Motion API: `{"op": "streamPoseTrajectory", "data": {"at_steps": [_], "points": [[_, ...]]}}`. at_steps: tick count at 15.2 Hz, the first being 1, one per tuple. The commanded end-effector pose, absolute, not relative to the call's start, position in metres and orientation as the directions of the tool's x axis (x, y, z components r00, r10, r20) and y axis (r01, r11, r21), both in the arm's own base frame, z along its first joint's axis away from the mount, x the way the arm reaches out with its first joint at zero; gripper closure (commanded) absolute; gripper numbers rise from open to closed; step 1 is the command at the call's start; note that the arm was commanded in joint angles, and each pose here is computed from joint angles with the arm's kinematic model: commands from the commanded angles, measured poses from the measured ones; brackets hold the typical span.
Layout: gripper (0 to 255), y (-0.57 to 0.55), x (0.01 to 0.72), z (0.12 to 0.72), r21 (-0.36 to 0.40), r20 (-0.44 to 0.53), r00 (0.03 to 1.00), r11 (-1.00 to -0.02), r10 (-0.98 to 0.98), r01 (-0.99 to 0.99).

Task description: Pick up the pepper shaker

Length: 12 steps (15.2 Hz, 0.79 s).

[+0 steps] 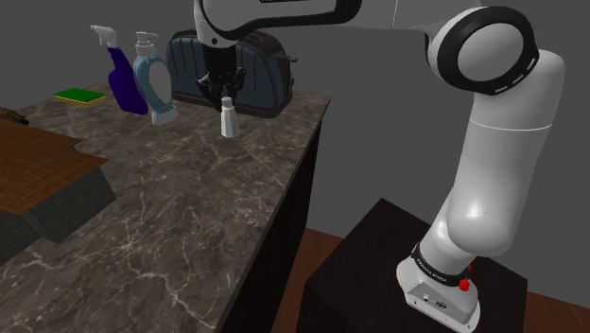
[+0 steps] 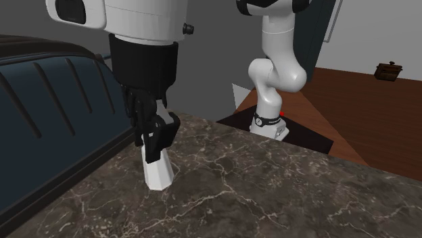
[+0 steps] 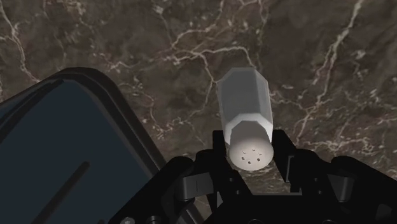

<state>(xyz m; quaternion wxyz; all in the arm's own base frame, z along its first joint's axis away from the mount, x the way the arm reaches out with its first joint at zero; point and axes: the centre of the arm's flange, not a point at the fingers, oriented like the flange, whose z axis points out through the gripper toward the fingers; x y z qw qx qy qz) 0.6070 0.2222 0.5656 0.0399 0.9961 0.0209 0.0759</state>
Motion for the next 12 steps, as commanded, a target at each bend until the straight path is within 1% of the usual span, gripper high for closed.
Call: {"op": "streamPoseTrajectory", "data": {"at_steps": [1, 12], "points": [[255, 0.222, 0.607, 0.565, 0.083, 0.149, 0.988, -0.996, 0.048, 0.036], [255, 0.223, 0.607, 0.618, 0.083, 0.149, 0.988, -0.996, 0.048, 0.036]]}}
